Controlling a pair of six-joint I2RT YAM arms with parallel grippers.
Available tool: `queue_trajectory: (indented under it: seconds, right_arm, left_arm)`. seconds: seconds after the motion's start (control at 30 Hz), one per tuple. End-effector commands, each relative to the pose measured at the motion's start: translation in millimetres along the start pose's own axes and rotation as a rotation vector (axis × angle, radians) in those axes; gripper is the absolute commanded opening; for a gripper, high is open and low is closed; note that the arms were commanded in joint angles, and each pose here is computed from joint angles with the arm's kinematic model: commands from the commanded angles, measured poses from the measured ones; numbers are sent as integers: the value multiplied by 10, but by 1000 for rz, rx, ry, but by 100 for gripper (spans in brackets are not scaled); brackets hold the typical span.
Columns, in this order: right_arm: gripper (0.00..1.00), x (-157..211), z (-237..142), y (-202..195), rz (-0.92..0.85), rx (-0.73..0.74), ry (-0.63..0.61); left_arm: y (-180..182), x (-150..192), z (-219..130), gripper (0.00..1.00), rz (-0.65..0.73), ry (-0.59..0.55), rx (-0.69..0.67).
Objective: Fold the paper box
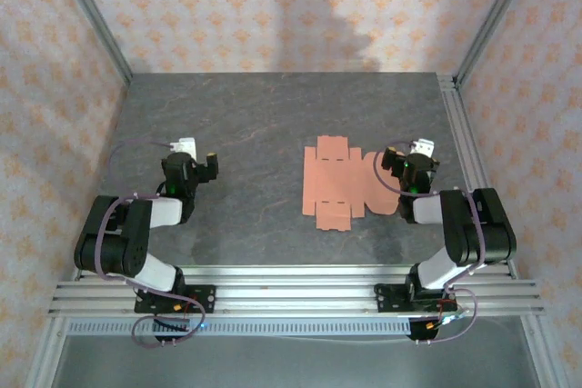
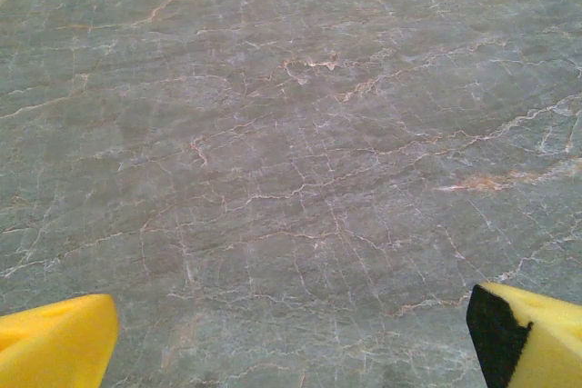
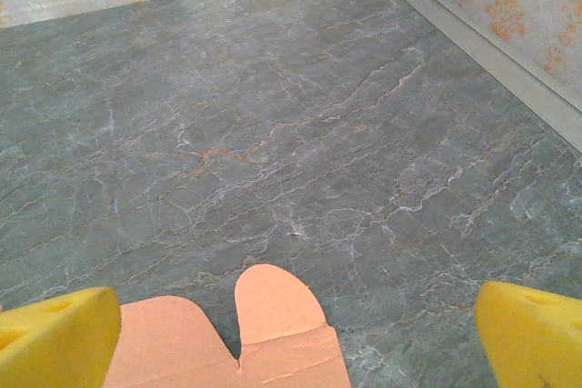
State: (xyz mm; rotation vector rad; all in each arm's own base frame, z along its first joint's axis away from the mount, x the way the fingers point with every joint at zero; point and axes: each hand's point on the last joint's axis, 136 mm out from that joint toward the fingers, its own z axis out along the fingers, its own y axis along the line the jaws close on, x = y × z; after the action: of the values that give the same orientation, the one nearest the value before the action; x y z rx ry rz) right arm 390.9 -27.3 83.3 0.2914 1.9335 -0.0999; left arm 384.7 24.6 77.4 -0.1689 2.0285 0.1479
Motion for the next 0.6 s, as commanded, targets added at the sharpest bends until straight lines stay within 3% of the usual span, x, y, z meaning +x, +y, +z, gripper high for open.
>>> queue_trajectory:
  seconds: [0.0, 0.57]
  right_arm:
    - [99, -102, 3, 7, 12, -10, -37]
    - [99, -99, 4, 37, 5, -27, -33]
  left_arm:
    - [-15, -178, 6, 100, 12, -54, -10]
    - [-18, -180, 5, 100, 12, -55, -9]
